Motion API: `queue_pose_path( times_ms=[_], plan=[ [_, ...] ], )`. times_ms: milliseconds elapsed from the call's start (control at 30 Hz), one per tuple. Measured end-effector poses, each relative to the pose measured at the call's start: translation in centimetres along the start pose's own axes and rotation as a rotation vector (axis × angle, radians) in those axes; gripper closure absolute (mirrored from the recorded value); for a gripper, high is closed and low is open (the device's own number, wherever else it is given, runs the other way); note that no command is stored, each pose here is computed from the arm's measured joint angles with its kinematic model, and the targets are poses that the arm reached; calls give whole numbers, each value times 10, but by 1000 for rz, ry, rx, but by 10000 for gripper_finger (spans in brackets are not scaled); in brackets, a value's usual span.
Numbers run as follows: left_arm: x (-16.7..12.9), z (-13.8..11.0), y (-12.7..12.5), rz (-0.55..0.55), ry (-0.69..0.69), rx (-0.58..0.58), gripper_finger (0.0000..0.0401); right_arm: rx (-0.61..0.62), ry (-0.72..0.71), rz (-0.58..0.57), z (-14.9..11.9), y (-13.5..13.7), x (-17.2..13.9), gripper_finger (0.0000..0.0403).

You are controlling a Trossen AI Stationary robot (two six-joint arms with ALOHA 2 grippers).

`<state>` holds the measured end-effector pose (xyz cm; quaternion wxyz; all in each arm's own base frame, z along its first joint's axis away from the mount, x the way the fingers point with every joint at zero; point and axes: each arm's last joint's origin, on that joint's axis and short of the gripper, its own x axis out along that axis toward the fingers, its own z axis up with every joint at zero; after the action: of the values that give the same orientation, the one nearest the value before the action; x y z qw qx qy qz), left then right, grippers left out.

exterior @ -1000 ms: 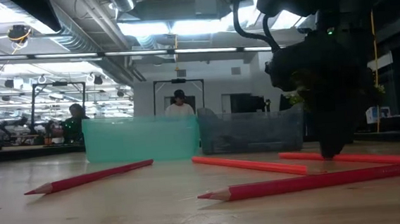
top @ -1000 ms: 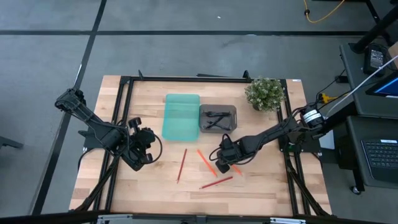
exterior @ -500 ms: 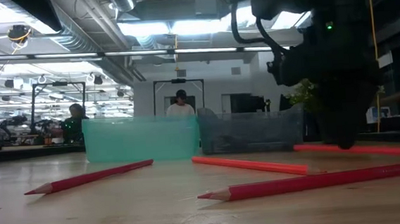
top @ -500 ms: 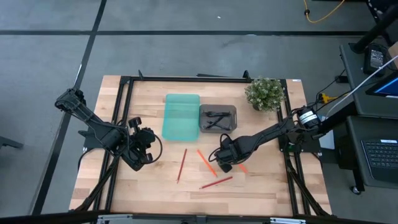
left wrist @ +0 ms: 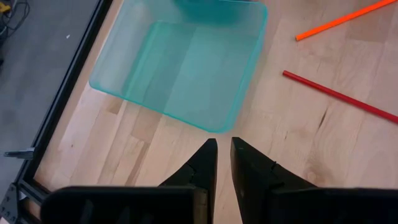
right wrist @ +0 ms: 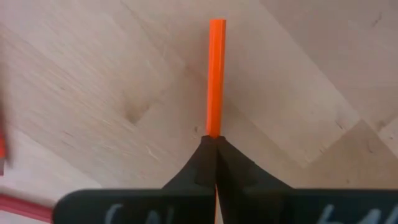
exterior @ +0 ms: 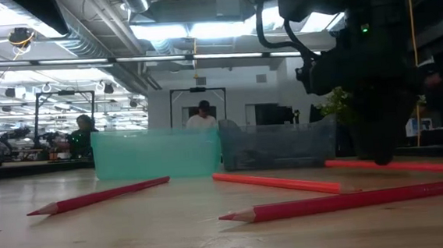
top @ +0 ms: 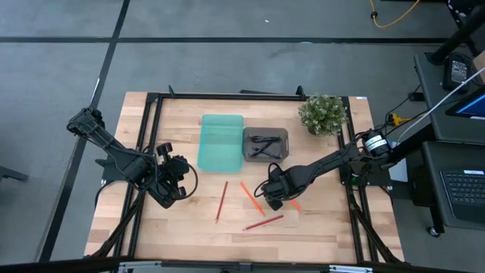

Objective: Sort pens & pencils
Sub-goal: Put the right orange colored pencil into the green bin

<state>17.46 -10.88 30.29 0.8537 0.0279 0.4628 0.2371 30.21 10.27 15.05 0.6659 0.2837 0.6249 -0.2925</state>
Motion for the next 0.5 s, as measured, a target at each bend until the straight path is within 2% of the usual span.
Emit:
queue_pose_path(
  times_ms=[267,500],
  plan=[
    [0,0,0,1,-2,0,360,5,1,40,2,4,-3,402],
    [0,0,1,20,-13,12,360,8,-26,103,10,16,-19,402]
  ],
)
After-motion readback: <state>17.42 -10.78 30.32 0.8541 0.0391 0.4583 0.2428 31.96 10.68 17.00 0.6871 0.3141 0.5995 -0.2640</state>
